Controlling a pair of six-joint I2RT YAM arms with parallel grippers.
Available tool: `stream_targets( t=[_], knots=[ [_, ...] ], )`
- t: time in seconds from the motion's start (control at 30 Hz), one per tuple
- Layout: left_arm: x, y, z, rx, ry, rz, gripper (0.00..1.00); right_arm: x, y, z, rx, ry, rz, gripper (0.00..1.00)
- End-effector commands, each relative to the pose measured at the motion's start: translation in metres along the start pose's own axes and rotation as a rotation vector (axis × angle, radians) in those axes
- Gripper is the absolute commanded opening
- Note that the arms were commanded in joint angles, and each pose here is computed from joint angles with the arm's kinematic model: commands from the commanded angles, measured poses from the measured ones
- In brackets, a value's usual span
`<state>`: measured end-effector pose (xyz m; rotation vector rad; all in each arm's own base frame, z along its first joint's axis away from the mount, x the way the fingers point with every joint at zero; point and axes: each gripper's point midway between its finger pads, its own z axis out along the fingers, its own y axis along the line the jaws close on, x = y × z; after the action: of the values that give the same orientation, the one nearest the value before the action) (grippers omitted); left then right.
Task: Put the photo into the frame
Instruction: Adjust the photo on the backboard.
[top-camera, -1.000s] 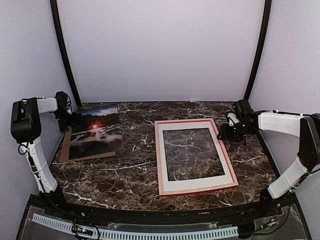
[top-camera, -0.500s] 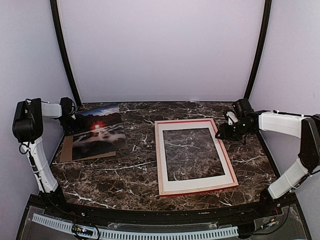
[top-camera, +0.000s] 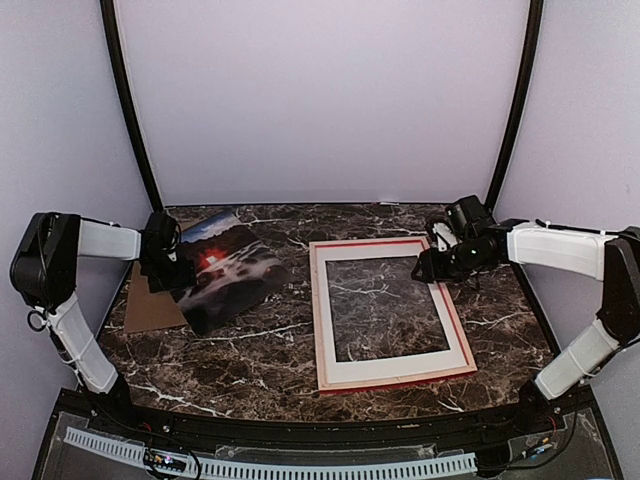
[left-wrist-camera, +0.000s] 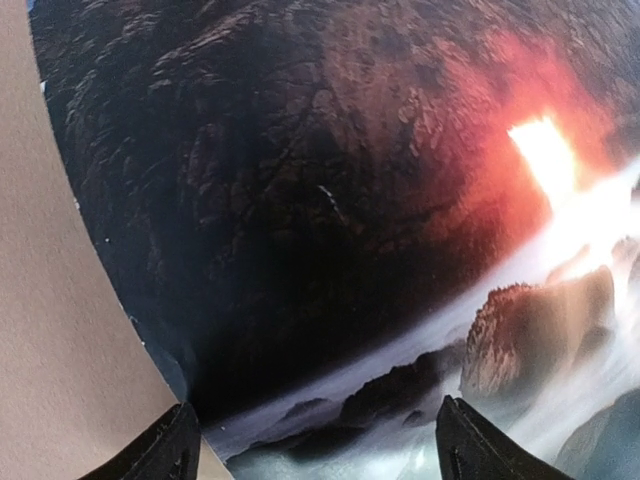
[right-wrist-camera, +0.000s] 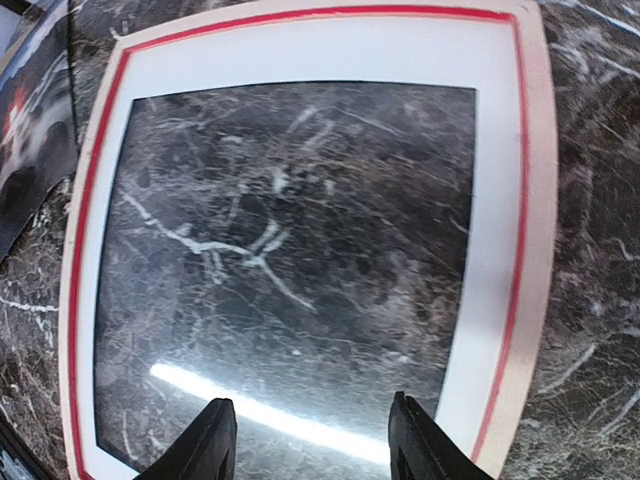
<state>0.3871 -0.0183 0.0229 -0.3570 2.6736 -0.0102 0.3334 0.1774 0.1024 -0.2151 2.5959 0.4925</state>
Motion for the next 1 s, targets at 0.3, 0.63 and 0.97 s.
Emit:
stream_targets(
  t=[0.3, 0.63, 0.97],
  knots=[
    [0.057, -0.008, -0.046, 0.095, 0.118, -0.033, 0.80, -0.041, 0.203, 0.044, -0.359, -0.046, -0.308, 0.55],
    [0.056, -0.009, -0.063, 0.133, 0.047, -0.072, 0.88, -0.047, 0.285, 0.120, -0.430, 0.003, -0.395, 0.56],
    [0.064, -0.013, -0.060, 0.177, 0.035, -0.105, 0.92, -0.060, 0.290, 0.189, -0.367, -0.012, -0.392, 0.63]
  ],
)
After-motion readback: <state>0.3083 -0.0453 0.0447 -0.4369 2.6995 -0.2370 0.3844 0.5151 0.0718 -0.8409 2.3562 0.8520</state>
